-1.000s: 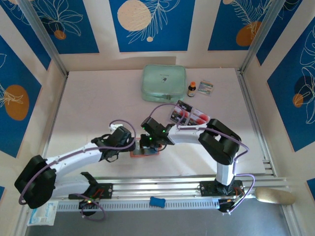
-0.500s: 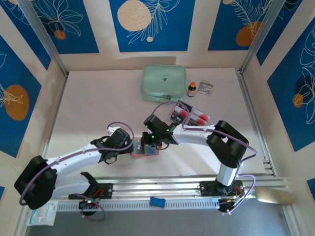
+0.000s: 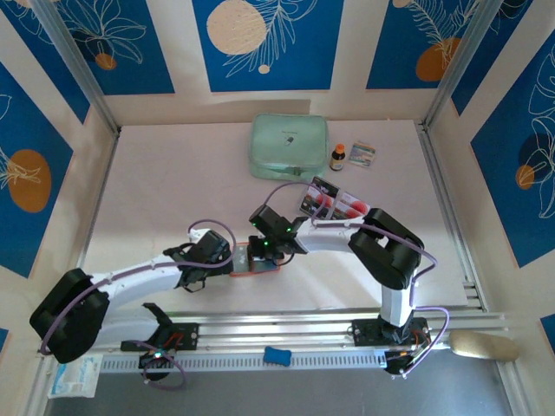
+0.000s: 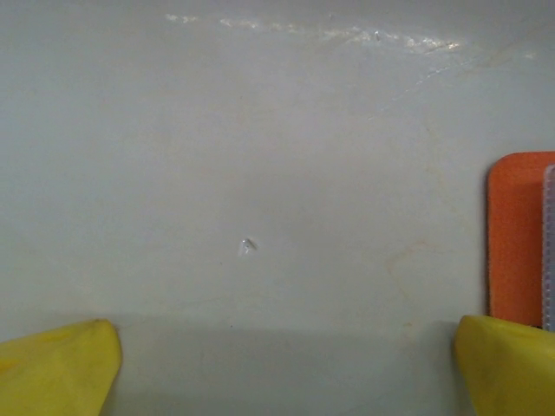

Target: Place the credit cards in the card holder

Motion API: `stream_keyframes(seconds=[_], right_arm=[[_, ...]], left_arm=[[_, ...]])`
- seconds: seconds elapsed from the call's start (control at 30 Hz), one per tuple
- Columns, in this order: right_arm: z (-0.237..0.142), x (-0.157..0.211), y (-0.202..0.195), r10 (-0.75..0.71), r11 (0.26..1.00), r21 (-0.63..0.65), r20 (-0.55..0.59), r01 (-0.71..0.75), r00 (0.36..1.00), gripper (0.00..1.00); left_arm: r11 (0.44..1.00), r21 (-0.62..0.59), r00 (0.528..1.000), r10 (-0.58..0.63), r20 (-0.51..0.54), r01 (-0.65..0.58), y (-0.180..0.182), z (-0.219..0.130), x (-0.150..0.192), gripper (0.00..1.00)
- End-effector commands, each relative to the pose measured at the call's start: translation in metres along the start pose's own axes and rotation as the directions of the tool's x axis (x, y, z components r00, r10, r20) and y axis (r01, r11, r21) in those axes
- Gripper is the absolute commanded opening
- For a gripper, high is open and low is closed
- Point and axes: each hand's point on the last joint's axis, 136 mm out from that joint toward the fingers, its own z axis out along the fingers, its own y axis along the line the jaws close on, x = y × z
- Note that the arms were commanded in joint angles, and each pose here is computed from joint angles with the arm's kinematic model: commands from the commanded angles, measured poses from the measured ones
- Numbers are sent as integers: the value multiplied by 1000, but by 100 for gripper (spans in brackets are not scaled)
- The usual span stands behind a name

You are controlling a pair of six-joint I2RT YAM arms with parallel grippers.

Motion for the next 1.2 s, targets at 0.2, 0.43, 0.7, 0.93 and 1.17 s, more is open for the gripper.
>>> stream_keyframes(seconds=[0.2, 0.43, 0.7, 0.93, 1.17], right_arm=[[12, 13, 6, -39, 999, 19, -73, 40, 997, 0], [-1, 8, 16, -42, 999, -10, -49, 42, 998, 0], [-37, -4, 33, -58, 996, -60, 16, 59, 998, 5], [-62, -16, 10, -38, 999, -28, 74, 40, 996, 12], [-72, -28, -32, 22, 1000, -16, 78, -20, 997, 14]], left_arm=[[1000, 12, 1000, -20, 4, 20, -1, -2, -3, 100], [998, 30, 995, -52, 87, 49, 1, -26, -31, 100], [995, 86, 986, -65, 155, 53, -7, -55, -62, 100], [978, 205, 981, -77, 177, 40, -34, -73, -81, 100], [956, 295, 987, -40, 158, -8, -66, -85, -86, 100]])
